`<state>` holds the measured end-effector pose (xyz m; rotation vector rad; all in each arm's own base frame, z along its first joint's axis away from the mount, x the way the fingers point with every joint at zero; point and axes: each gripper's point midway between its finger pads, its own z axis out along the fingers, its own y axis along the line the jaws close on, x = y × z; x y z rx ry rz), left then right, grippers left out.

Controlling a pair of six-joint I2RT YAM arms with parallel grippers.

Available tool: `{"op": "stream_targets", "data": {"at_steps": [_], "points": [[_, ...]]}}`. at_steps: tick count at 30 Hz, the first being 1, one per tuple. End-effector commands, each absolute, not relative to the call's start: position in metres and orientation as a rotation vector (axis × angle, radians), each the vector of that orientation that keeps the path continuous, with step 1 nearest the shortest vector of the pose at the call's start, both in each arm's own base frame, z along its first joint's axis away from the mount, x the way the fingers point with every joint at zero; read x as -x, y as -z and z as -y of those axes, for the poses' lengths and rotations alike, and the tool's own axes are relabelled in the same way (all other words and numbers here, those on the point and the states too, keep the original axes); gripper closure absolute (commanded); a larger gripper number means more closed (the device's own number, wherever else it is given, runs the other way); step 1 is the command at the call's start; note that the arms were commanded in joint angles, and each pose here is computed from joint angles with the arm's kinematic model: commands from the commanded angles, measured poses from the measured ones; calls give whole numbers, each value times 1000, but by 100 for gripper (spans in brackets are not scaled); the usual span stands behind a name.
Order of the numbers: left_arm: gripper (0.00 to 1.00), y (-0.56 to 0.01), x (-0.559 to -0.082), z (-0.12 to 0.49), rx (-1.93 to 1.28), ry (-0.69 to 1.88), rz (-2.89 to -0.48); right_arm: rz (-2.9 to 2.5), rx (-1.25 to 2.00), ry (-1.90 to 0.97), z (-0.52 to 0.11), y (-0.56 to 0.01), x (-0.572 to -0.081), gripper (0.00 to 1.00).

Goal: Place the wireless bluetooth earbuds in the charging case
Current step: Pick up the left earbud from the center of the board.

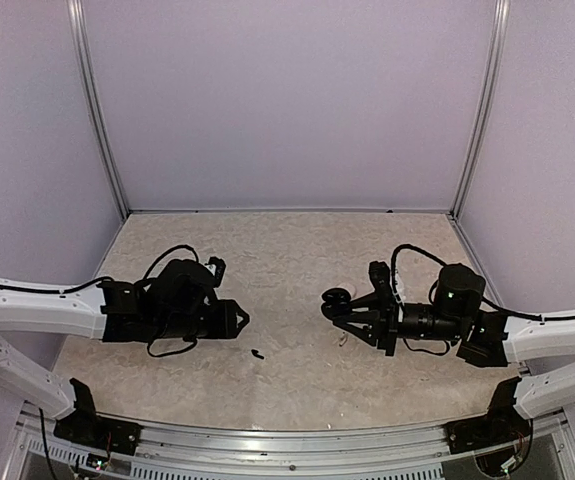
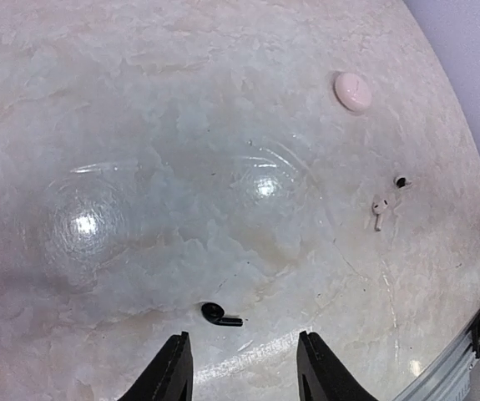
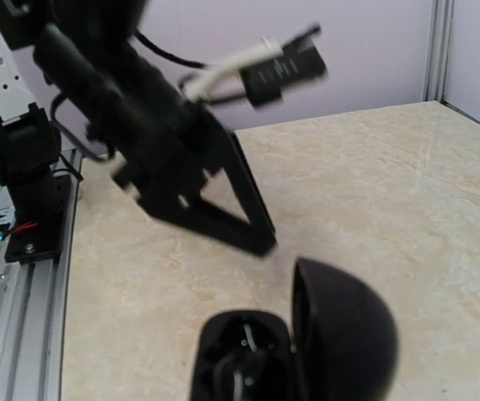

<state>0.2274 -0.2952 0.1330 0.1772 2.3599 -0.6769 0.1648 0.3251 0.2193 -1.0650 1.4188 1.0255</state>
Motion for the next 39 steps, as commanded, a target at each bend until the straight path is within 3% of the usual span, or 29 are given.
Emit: {"op": "stream_targets", "data": {"at_steps": [1,17,27,39], "points": [[56,-98,-227,294,-36,512,-2514,-1443,1053,-1016,-320,-215,-167,100],[54,-29,-218,322,-138,292,-2683,-1436,1054,-1006,-315,-217,-166,100],[55,-11,-221,317,-238,142,-2703,-1430,1054,-998,-313,-219,-165,100],[55,-19,-230,323,-287,147,-2670,-1430,1058,-991,-312,-218,-164,100]]}}
